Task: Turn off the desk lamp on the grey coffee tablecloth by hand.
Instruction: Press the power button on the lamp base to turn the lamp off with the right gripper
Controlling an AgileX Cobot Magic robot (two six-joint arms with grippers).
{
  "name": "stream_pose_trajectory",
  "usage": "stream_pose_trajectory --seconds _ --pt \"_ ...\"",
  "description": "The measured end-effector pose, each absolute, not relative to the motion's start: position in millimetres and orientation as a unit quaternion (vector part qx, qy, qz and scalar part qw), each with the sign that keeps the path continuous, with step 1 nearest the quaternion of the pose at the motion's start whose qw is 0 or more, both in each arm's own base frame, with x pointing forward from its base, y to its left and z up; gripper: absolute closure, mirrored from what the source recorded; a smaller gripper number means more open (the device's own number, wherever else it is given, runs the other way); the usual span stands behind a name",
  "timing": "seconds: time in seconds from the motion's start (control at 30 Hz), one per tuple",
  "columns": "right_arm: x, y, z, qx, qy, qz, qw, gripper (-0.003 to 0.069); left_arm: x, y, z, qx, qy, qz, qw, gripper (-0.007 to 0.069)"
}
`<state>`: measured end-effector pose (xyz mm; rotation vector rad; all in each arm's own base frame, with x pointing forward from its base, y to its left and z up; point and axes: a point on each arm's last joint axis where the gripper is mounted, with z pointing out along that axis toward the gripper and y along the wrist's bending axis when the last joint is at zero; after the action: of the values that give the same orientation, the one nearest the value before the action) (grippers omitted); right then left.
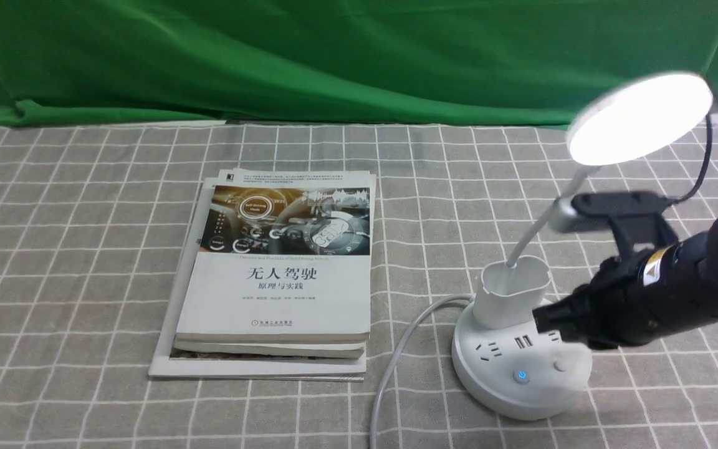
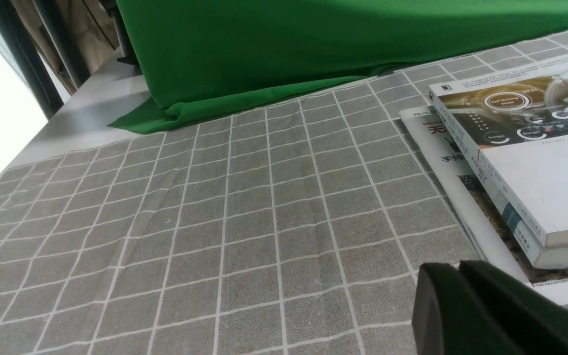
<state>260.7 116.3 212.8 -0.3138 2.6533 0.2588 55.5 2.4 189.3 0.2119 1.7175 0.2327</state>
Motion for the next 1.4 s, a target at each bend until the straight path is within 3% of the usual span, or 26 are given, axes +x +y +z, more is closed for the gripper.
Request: stream_pose_trajectory --seconds 0.2,0.4,1.0,1.4 --pt "258 115 204 -0.102 0.967 0.094 0.215 0.0606 56 2 189 0.093 0.754 0.102 0.642 0.0605" --pt "258 115 170 -0.091 0.971 0.089 0.201 0.0604 56 2 189 0.093 0.754 0.102 0.642 0.0605" --pt "248 111 199 -0.090 0.965 0.102 0.226 0.0604 56 2 189 0.093 0.754 0.102 0.642 0.0605" --pt "249 111 168 -0.089 0.971 0.092 0.201 0.0604 56 2 189 0.093 0.754 0.102 0.642 0.0605"
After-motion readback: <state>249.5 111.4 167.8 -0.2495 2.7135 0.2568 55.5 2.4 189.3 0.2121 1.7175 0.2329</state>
